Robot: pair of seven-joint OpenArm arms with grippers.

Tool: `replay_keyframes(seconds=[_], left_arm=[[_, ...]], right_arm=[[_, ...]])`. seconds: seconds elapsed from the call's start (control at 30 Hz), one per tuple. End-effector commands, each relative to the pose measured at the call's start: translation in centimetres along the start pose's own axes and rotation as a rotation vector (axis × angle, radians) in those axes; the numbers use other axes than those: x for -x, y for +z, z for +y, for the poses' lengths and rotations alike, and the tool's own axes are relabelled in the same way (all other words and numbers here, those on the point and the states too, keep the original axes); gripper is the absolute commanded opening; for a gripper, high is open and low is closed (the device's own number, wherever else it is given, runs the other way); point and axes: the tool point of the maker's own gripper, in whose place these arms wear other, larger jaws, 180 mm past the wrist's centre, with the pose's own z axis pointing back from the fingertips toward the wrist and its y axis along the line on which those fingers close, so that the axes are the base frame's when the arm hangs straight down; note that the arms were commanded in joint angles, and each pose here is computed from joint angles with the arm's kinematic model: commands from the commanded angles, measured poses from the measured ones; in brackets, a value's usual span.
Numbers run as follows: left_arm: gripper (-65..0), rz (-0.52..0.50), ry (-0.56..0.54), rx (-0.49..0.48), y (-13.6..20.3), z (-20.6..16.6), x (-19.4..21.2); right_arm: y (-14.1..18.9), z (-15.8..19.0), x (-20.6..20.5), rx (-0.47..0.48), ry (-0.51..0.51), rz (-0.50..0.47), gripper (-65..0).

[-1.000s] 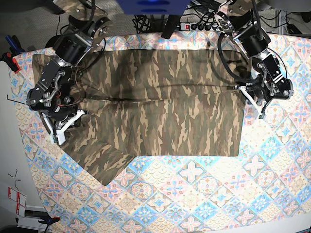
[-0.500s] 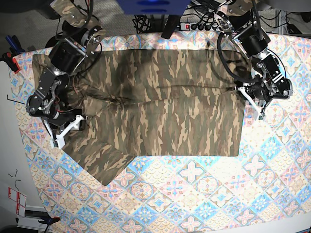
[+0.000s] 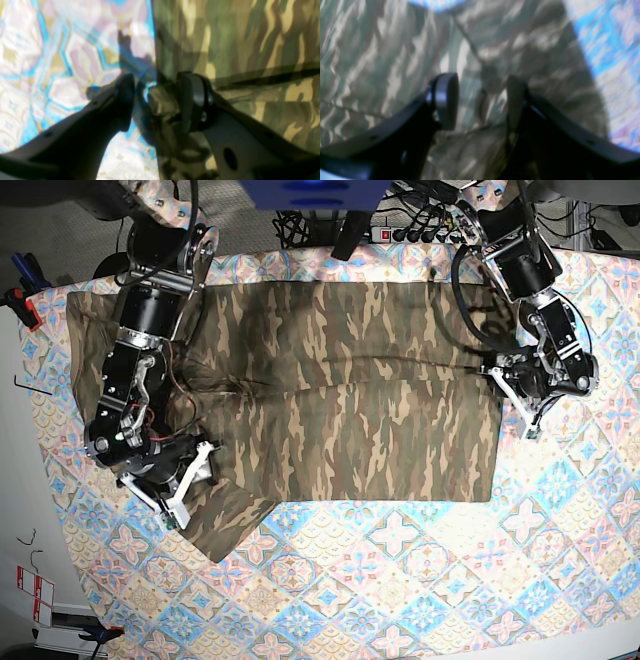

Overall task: Fold the T-shirt properly
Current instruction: 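Pull the gripped shirt edges further across the shirt toward the hem, then slide both grippers along the shirt sides toward the hem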

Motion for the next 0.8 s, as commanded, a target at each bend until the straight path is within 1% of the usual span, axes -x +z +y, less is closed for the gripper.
replay_keyframes(seconds=[0.0, 0.13, 0.2, 0.27, 0.37, 0.4, 0.43, 0.5, 0.57, 0.6, 0.63, 0.77], left_arm=[[-34.9, -0.063, -0.020, -0.050, 1.6, 1.4, -2.1], [-34.9, -0.136, -0.056, -0.113, 3.8, 2.3, -4.3], [-34.4, -0.178, -0.070, -0.144, 5.1, 2.6, -5.5], [-34.3, -0.212, -0.083, -0.172, 6.2, 2.9, -6.4], [-34.3, -0.245, -0.109, -0.185, 7.1, 2.8, -8.2], [-34.3, -0.247, -0.127, -0.183, 7.1, 2.4, -8.7], [-34.3, -0.242, -0.143, -0.183, 7.0, 2.2, -8.9], [-34.2, -0.224, -0.179, -0.200, 6.9, 1.8, -9.2], [-34.2, -0.200, -0.226, -0.220, 6.6, 1.3, -9.3], [-34.2, -0.193, -0.246, -0.219, 6.4, 0.9, -9.5], [-34.2, -0.190, -0.259, -0.219, 6.4, 0.7, -9.6], [-34.2, -0.190, -0.266, -0.215, 6.3, 0.4, -9.7]], right_arm=[[1.1, -0.8, -2.7, 0.028, 0.025, -0.080, -34.8], [2.5, -1.4, -4.4, 0.068, 0.054, -0.131, -34.7], [2.7, -1.9, -4.5, 0.078, 0.046, -0.137, -34.7], [3.2, -3.1, -5.7, 0.099, 0.032, -0.163, -34.7], [3.3, -5.3, -4.3, 0.127, -0.018, -0.135, -34.3], [3.2, -5.9, -3.6, 0.129, -0.030, -0.118, -33.4], [3.1, -6.6, -3.1, 0.134, -0.036, -0.101, -31.4], [3.0, -7.8, -3.3, 0.139, -0.040, -0.091, -26.7], [2.7, -9.1, -2.5, 0.140, -0.052, -0.055, -22.1], [2.6, -9.8, -2.0, 0.141, -0.059, -0.039, -21.3], [2.5, -10.3, -2.0, 0.141, -0.064, -0.045, -21.3], [1.7, -12.4, -1.6, 0.132, -0.100, -0.096, -21.4]])
